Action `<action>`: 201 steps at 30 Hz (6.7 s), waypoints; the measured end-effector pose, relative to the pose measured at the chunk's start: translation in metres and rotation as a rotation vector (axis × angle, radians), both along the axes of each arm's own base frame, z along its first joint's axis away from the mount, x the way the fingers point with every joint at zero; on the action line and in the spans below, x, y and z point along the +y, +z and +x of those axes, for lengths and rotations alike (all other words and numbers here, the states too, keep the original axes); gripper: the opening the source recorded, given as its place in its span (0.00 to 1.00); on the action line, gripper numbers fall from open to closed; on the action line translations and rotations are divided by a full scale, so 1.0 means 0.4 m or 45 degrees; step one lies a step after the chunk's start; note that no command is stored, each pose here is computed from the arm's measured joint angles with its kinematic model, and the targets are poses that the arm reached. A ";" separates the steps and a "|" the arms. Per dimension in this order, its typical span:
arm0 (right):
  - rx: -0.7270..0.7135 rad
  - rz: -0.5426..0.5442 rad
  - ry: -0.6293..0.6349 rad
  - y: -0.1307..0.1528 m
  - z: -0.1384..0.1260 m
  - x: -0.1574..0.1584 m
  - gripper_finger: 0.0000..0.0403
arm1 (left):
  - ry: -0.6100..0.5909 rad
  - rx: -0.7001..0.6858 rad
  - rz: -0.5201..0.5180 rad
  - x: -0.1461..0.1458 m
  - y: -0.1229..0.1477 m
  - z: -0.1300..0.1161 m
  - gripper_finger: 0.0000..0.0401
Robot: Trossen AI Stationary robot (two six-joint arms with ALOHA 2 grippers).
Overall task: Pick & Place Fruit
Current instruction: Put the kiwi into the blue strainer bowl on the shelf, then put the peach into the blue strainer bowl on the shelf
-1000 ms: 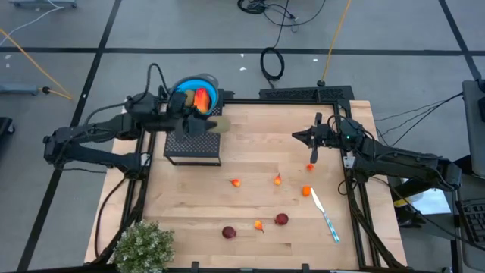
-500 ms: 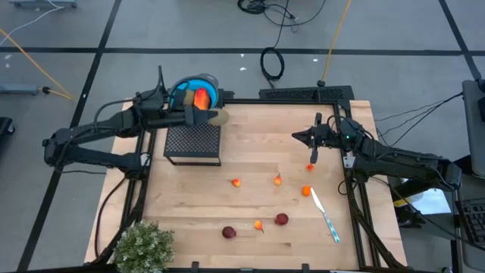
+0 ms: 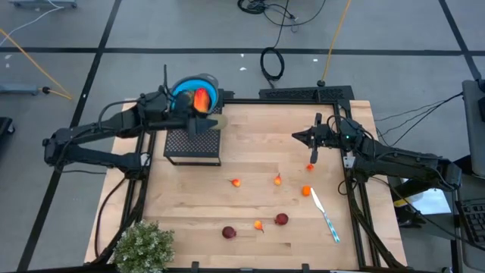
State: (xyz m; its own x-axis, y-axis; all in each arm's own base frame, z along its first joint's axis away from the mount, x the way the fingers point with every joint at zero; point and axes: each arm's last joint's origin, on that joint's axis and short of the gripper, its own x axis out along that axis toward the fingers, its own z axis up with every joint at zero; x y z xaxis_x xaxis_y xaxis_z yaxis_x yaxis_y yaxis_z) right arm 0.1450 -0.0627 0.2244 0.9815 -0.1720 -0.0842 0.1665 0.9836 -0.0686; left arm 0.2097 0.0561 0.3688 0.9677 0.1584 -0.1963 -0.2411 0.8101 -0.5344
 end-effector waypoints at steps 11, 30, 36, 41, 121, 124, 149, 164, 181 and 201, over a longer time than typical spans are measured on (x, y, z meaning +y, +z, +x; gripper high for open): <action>0.001 -0.007 0.001 0.000 0.000 0.000 0.00 | -0.074 0.250 0.780 -0.008 -0.016 -0.001 0.48; 0.007 -0.039 -0.001 0.000 0.000 0.000 0.00 | 0.688 0.733 0.691 0.128 -0.054 -0.080 0.48; 0.007 -0.039 -0.002 0.000 0.000 0.000 0.00 | 0.757 0.756 0.612 0.166 -0.059 -0.106 0.48; 0.007 -0.039 -0.002 0.000 0.000 0.000 0.00 | 0.717 0.771 0.572 0.198 -0.078 -0.094 0.48; 0.014 -0.090 0.014 0.001 0.000 0.001 0.00 | -0.035 0.135 0.520 -0.014 0.116 -0.197 0.19; 0.013 -0.083 0.015 0.001 0.000 0.001 0.00 | -0.065 0.143 0.542 -0.020 0.114 -0.195 0.11; 0.477 0.073 0.116 0.022 0.013 0.108 0.00 | -0.149 -0.153 0.580 -0.067 -0.114 -0.230 0.04; 1.081 0.269 0.127 0.073 -0.039 0.165 0.00 | -0.145 -0.170 0.585 -0.079 -0.183 -0.270 0.05; 1.356 0.358 0.030 0.033 -0.045 0.165 0.13 | -0.149 -0.150 0.575 -0.079 -0.200 -0.268 0.05; 1.371 0.557 -0.255 -0.088 -0.034 0.137 0.58 | -0.151 -0.150 0.565 -0.079 -0.201 -0.268 0.05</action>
State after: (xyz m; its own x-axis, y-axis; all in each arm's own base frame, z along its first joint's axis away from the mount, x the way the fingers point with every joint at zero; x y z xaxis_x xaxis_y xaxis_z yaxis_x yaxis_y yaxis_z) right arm 0.1316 -0.0078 0.1891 0.3274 -0.0656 -0.9426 0.3828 0.9213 0.0688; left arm 0.1023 0.0246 0.2885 0.9957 0.0895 -0.0221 -0.0918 0.9846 -0.1487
